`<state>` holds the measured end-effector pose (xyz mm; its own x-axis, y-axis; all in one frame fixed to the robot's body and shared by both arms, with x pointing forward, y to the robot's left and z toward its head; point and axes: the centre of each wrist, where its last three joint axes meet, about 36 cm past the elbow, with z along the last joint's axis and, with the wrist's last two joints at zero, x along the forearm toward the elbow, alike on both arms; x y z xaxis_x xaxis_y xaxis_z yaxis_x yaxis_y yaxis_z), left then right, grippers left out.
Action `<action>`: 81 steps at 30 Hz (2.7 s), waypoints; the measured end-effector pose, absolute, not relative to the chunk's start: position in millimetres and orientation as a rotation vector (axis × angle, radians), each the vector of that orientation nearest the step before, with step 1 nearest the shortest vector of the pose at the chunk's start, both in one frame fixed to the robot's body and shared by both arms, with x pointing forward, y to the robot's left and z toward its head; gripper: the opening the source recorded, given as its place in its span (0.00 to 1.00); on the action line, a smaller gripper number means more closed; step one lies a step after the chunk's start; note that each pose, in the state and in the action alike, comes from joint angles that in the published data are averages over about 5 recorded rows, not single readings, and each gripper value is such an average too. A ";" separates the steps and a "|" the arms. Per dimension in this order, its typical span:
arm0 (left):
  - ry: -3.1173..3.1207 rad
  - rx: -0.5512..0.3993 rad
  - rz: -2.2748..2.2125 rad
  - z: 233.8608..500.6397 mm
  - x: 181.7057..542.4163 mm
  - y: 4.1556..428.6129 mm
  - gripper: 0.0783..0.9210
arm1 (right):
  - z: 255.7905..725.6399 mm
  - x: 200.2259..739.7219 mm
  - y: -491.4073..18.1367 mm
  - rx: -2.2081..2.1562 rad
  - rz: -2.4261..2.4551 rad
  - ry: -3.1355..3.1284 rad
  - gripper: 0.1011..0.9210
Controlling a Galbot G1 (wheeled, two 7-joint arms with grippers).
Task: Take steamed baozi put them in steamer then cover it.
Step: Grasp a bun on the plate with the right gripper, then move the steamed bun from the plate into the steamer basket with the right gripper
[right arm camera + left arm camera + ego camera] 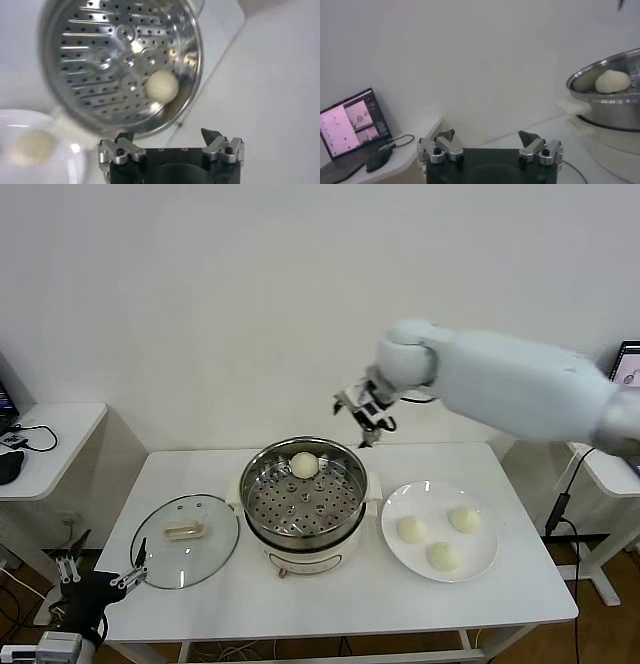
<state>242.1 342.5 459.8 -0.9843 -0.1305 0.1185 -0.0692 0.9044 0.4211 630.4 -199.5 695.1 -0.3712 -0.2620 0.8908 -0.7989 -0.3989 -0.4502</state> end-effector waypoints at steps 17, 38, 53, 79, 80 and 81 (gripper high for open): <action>-2.905 0.174 -0.645 457.2 240.8 348.5 0.88 | 604.3 589.1 -297.9 1.354 1.556 -1.462 0.88; -2.873 0.193 -0.641 446.2 241.4 355.9 0.88 | 495.4 615.3 -278.3 1.348 1.501 -1.346 0.88; -2.873 0.198 -0.630 442.3 243.4 357.1 0.88 | 451.8 630.0 -264.9 1.336 1.480 -1.314 0.87; -2.891 0.188 -0.641 448.9 244.7 355.1 0.88 | 530.0 646.8 -286.6 1.289 1.487 -1.365 0.66; -2.894 0.186 -0.641 449.5 245.2 354.7 0.88 | 539.3 647.4 -288.7 1.282 1.494 -1.372 0.66; -2.896 0.183 -0.642 450.2 245.6 354.2 0.88 | 549.1 648.0 -290.4 1.276 1.501 -1.380 0.66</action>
